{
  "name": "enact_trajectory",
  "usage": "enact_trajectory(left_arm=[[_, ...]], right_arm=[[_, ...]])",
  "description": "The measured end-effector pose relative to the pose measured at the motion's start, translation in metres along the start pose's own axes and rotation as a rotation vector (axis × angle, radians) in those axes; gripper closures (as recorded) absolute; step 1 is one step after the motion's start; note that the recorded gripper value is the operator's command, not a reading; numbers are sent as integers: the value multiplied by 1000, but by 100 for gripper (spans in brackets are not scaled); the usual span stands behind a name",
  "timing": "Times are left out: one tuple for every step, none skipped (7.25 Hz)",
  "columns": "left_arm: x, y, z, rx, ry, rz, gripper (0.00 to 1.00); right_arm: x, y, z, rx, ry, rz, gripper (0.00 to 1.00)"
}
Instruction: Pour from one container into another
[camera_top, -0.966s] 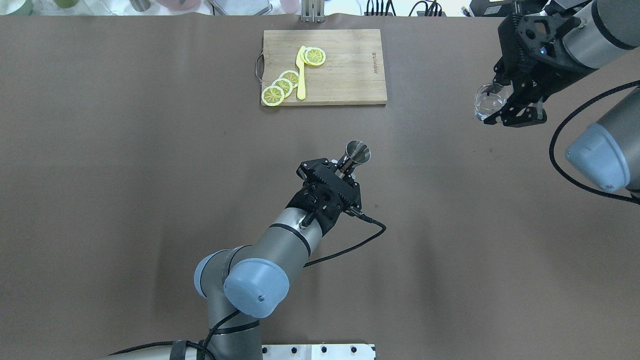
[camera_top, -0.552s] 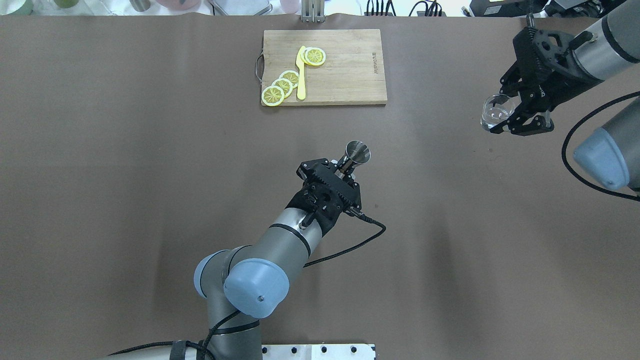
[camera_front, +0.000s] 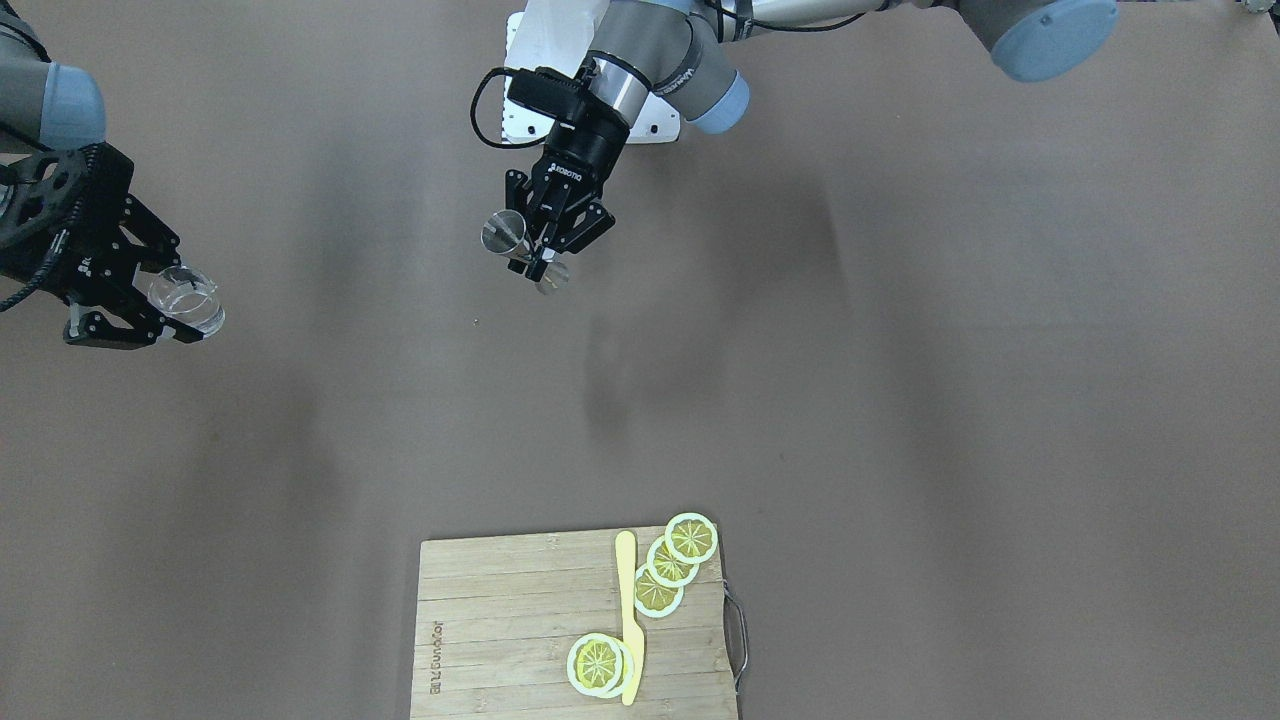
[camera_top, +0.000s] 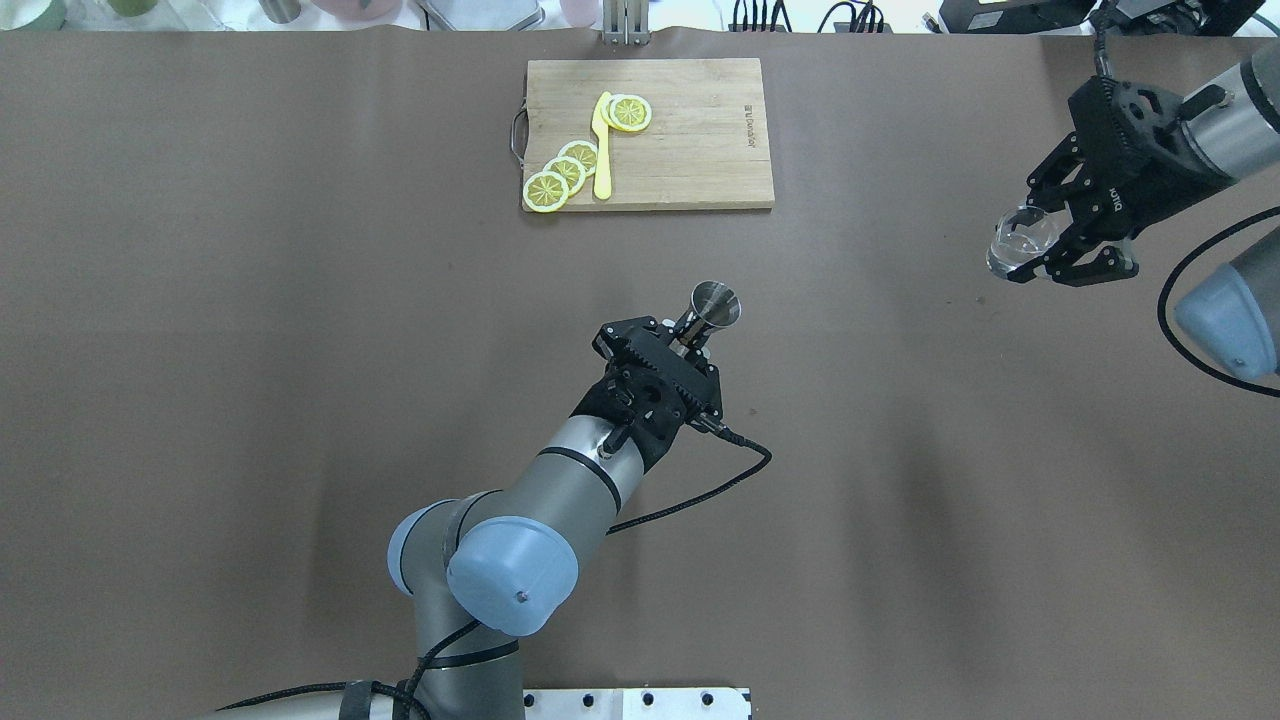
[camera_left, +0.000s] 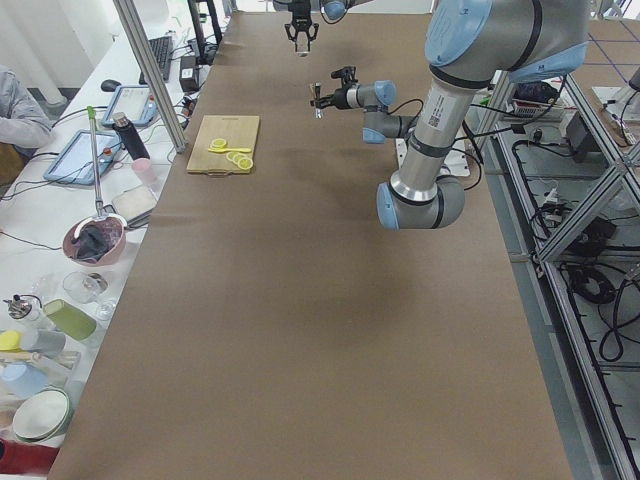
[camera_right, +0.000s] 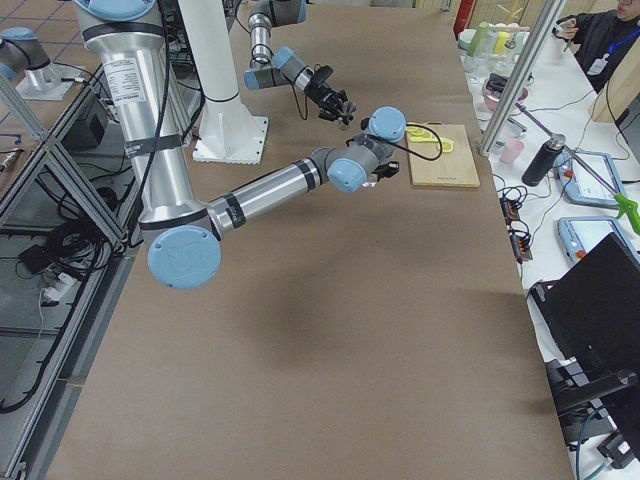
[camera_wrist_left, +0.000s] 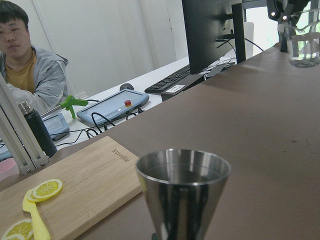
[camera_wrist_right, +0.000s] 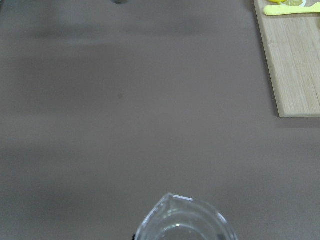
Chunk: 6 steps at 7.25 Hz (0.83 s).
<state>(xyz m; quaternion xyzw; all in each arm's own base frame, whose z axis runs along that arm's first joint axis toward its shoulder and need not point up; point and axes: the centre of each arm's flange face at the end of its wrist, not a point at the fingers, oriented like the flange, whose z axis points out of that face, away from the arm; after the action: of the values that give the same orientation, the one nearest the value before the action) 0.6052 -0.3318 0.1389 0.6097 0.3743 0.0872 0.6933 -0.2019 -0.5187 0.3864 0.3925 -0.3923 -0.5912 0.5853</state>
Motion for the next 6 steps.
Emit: enact_trajectory(left_arm=[[0, 0, 0, 0, 0, 0, 100], [0, 0, 0, 0, 0, 0, 100], [0, 0, 0, 0, 0, 0, 100], [0, 0, 0, -1, 0, 0, 100], [0, 1, 0, -1, 0, 1, 100], [0, 1, 0, -1, 0, 1, 100]], right_arm=[[-1, 11, 3, 5, 4, -2, 100], [-3, 22, 6, 2, 8, 1, 100], [-4, 34, 10, 2, 17, -3, 100], [-3, 45, 15, 7, 24, -14, 100], [-2, 55, 20, 12, 28, -23, 100], [-2, 62, 24, 17, 32, -33, 100]])
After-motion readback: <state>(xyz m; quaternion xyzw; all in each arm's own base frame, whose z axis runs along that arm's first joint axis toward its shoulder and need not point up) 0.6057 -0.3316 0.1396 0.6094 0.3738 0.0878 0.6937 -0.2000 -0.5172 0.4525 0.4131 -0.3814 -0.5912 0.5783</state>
